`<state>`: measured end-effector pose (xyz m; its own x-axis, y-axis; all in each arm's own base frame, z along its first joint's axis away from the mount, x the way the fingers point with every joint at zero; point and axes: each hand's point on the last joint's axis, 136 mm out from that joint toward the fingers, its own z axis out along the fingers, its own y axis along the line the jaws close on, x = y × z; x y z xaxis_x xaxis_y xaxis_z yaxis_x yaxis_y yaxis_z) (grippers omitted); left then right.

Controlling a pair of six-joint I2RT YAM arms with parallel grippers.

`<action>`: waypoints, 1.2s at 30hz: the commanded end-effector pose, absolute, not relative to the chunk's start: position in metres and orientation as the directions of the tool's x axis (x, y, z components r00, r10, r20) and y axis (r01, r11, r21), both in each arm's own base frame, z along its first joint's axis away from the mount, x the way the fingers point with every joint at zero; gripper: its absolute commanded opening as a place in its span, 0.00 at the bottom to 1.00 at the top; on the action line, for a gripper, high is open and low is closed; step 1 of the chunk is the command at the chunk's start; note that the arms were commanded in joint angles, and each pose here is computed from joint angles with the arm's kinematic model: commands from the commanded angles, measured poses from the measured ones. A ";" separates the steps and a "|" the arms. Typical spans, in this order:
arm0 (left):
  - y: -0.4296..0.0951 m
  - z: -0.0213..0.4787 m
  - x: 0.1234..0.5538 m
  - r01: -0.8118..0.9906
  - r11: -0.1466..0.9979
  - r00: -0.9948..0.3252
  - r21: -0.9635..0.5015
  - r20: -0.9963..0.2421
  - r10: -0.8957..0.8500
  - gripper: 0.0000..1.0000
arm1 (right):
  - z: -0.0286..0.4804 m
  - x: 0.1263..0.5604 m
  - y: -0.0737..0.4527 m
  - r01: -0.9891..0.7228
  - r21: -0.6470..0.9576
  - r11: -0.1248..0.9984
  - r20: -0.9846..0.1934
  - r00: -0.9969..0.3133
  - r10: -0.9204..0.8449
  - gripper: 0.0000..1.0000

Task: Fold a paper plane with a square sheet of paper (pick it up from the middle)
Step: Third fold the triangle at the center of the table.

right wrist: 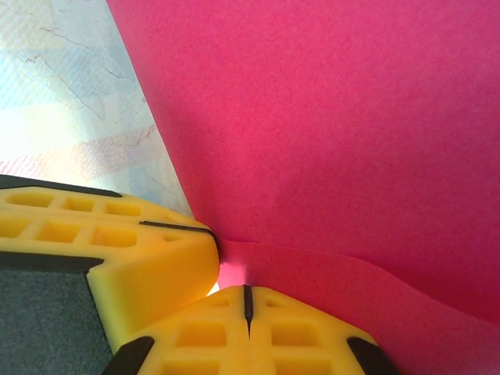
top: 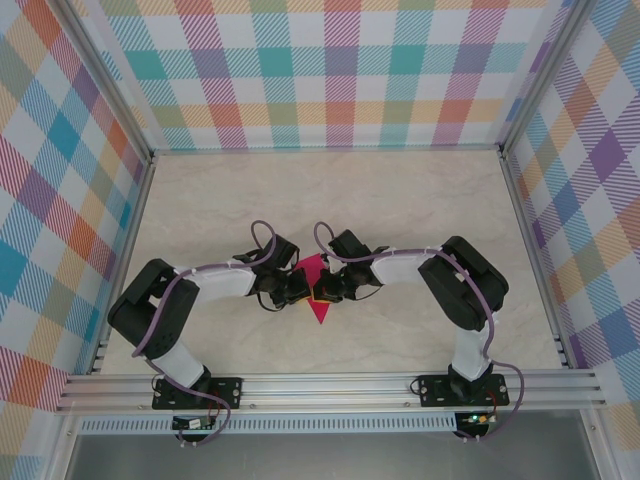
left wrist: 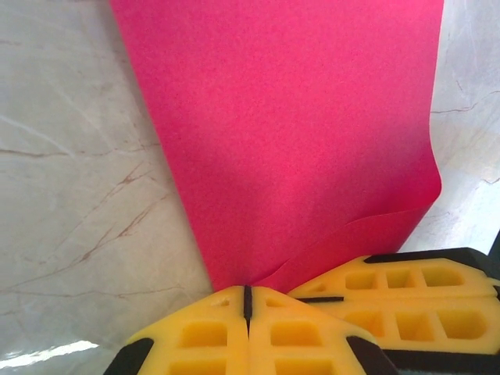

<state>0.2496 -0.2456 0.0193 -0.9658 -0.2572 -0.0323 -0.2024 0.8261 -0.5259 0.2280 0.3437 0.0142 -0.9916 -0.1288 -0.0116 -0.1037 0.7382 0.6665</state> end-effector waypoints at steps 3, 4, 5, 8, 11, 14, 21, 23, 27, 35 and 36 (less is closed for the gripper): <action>-0.233 0.028 0.247 -0.181 0.861 -0.965 -0.476 -0.082 -0.248 0.00 | -0.017 0.211 0.318 -0.054 0.564 0.824 0.080 -0.990 -0.120 0.00; -0.237 0.030 0.248 -0.176 0.848 -0.967 -0.500 -0.076 -0.245 0.00 | -0.017 0.212 0.318 -0.052 0.563 0.825 0.080 -0.990 -0.117 0.00; -0.243 0.031 0.249 -0.171 0.835 -0.968 -0.524 -0.070 -0.242 0.00 | -0.018 0.211 0.318 -0.052 0.563 0.825 0.082 -0.990 -0.119 0.00; -0.252 0.033 0.251 -0.167 0.803 -0.968 -0.572 -0.059 -0.244 0.00 | -0.018 0.211 0.318 -0.051 0.563 0.825 0.082 -0.990 -0.117 0.00; -0.252 0.032 0.251 -0.174 0.805 -0.967 -0.568 -0.058 -0.249 0.00 | -0.018 0.211 0.318 -0.050 0.562 0.826 0.084 -0.990 -0.117 0.00; -0.248 0.028 0.249 -0.183 0.814 -0.966 -0.552 -0.052 -0.253 0.00 | -0.018 0.211 0.318 -0.051 0.562 0.825 0.083 -0.990 -0.117 0.00; -0.250 0.013 0.242 -0.208 0.819 -0.967 -0.535 -0.014 -0.255 0.00 | -0.020 0.211 0.318 -0.048 0.561 0.826 0.087 -0.989 -0.117 0.00; -0.249 0.011 0.241 -0.211 0.821 -0.966 -0.531 -0.014 -0.258 0.00 | -0.020 0.211 0.318 -0.045 0.563 0.825 0.090 -0.989 -0.115 0.00; -0.240 0.004 0.238 -0.216 0.850 -0.967 -0.481 -0.014 -0.254 0.00 | -0.017 0.211 0.320 -0.047 0.572 0.819 0.087 -0.989 -0.117 0.00; -0.227 -0.011 0.230 -0.228 0.889 -0.969 -0.397 0.007 -0.246 0.00 | 0.018 0.224 0.337 -0.087 0.652 0.753 0.002 -0.993 -0.117 0.00; -0.226 -0.011 0.230 -0.226 0.893 -0.970 -0.389 0.003 -0.244 0.00 | 0.023 0.226 0.337 -0.090 0.657 0.748 -0.009 -0.994 -0.111 0.00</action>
<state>0.2507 -0.2474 0.0175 -0.9639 -0.2636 -0.0369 -0.2047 0.8227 -0.5303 0.2279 0.3443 0.0168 -0.9909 -0.1332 -0.0178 -0.1106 0.7334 0.6707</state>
